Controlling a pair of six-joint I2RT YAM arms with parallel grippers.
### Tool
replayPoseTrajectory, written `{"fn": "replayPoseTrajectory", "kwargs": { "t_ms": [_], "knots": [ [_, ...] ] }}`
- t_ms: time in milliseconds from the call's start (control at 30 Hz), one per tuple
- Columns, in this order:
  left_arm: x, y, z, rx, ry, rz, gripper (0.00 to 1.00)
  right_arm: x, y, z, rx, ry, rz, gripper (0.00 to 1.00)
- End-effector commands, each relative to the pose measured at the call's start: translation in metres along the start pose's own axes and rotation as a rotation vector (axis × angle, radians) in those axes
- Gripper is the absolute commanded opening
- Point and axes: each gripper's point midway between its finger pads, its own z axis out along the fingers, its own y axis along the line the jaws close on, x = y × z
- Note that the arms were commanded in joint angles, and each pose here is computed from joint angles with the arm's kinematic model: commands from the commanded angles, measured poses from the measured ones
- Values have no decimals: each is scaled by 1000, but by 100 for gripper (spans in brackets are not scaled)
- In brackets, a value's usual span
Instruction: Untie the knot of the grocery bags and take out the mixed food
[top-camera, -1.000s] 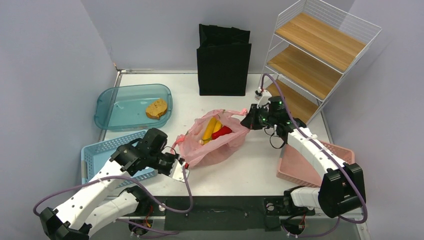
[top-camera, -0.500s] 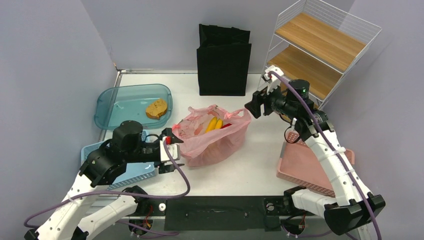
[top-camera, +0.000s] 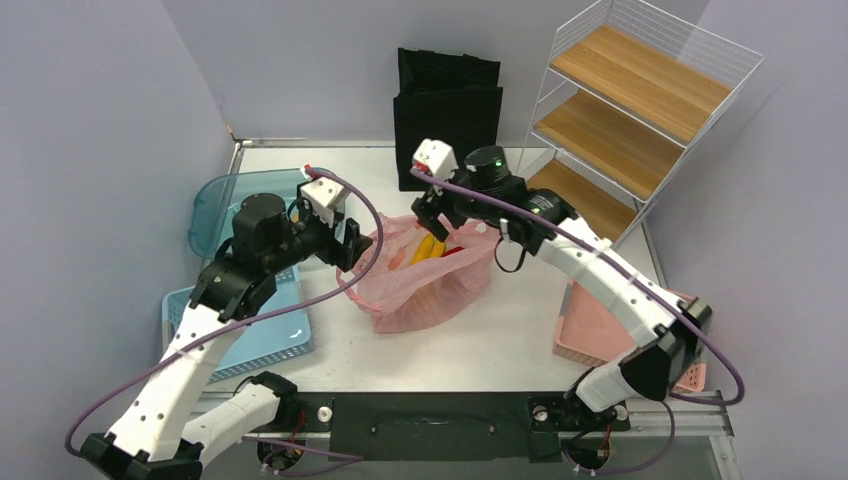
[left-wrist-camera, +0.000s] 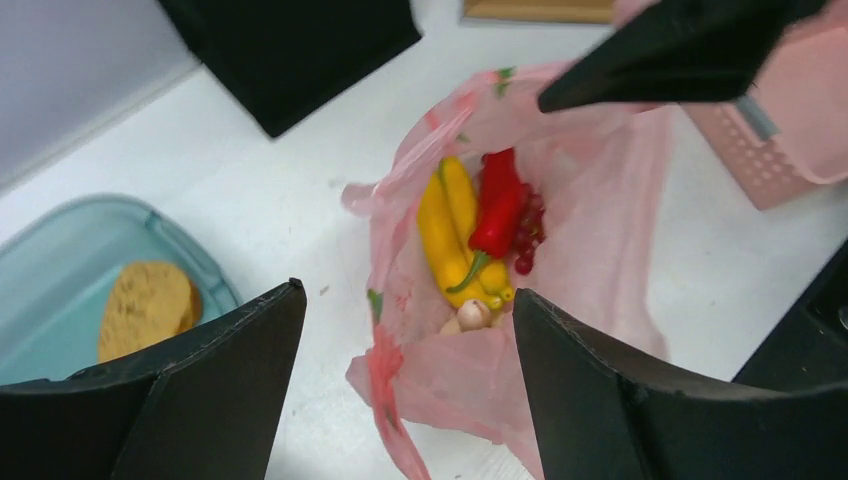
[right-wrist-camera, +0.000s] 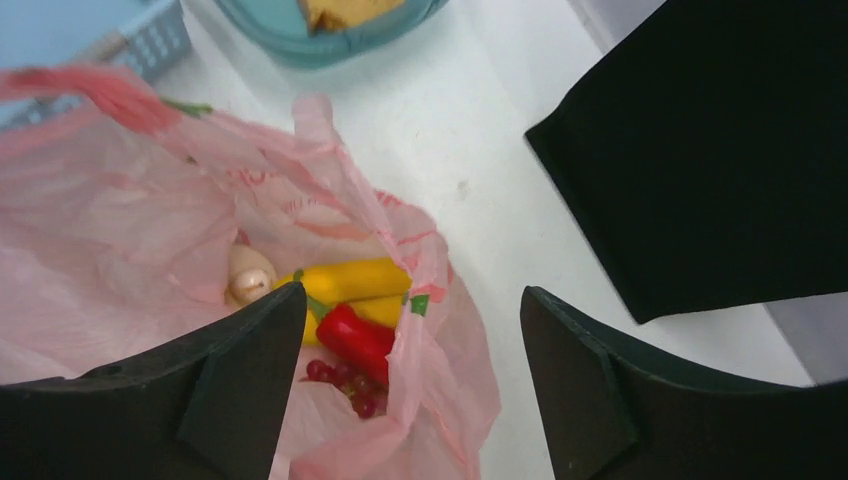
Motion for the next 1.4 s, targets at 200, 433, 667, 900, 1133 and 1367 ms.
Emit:
{"fn": "replayPoseTrajectory", "kwargs": {
  "t_ms": [200,433,667,900,1133,1367],
  "knots": [
    [101,-6,31,28,235,-302,78,100,5,31,-32,352,-141,75],
    [142,1,32,-35,302,-377,58,147,5,17,-38,457,-82,37],
    [64,13,38,95,86,-193,0,69,-22,7,-89,218,214,0],
    [-16,18,4,231,-49,280,0,-6,-20,-31,-227,-10,516,0],
    [52,32,-10,215,109,390,0,75,25,-36,-266,123,569,0],
    [148,22,-19,312,314,590,0,124,62,-8,-294,208,502,0]
  ]
}}
